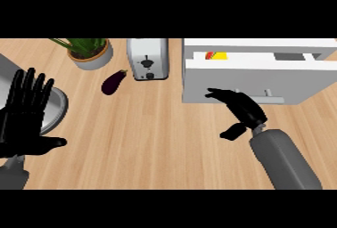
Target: Pick up the cup, place it into the drawer and close the drawer
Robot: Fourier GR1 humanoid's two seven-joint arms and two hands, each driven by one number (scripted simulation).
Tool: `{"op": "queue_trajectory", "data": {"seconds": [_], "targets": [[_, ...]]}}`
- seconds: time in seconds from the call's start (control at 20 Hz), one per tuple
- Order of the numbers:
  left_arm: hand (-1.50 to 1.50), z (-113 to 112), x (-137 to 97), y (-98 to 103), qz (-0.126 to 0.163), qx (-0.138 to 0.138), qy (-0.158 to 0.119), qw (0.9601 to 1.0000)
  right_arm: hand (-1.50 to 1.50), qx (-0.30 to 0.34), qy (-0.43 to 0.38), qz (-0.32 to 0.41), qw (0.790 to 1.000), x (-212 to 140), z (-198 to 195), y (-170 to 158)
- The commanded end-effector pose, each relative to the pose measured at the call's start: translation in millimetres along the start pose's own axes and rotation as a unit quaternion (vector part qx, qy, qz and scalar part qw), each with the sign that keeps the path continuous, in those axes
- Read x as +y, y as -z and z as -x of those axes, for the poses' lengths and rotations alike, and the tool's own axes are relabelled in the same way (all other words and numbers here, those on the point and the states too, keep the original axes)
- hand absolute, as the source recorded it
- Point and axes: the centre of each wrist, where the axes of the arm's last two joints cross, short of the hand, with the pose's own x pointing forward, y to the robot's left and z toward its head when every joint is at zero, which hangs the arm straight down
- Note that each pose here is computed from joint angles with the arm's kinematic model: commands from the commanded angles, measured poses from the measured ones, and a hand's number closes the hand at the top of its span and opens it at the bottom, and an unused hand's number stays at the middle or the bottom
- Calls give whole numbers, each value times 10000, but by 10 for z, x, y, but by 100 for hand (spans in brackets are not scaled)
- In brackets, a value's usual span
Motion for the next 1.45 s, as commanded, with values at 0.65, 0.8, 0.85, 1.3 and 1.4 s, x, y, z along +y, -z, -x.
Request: {"op": "queue_trajectory", "data": {"seconds": [0.65, 0.8, 0.85, 1.3, 1.4], "targets": [[-150, -97, 135, 43, 230, -1, -105, 9997, -150, 228, 387, -120, 9989, -601, 628, 380], [-150, -55, 169, 5, 226, 5, -121, 9997, -150, 268, 420, -26, 9988, -859, 619, 429], [-150, 33, 198, -44, 244, 80, -157, 9995, -150, 280, 506, -38, 9983, -807, 531, 514], [-150, 101, 28, 48, 329, -6, -66, 9994, -150, 289, 494, 18, 9984, -1133, 631, 446], [-150, -8, 88, 130, 363, -29, -28, 9993, -150, 302, 445, 18, 9986, -917, 650, 430]]}}
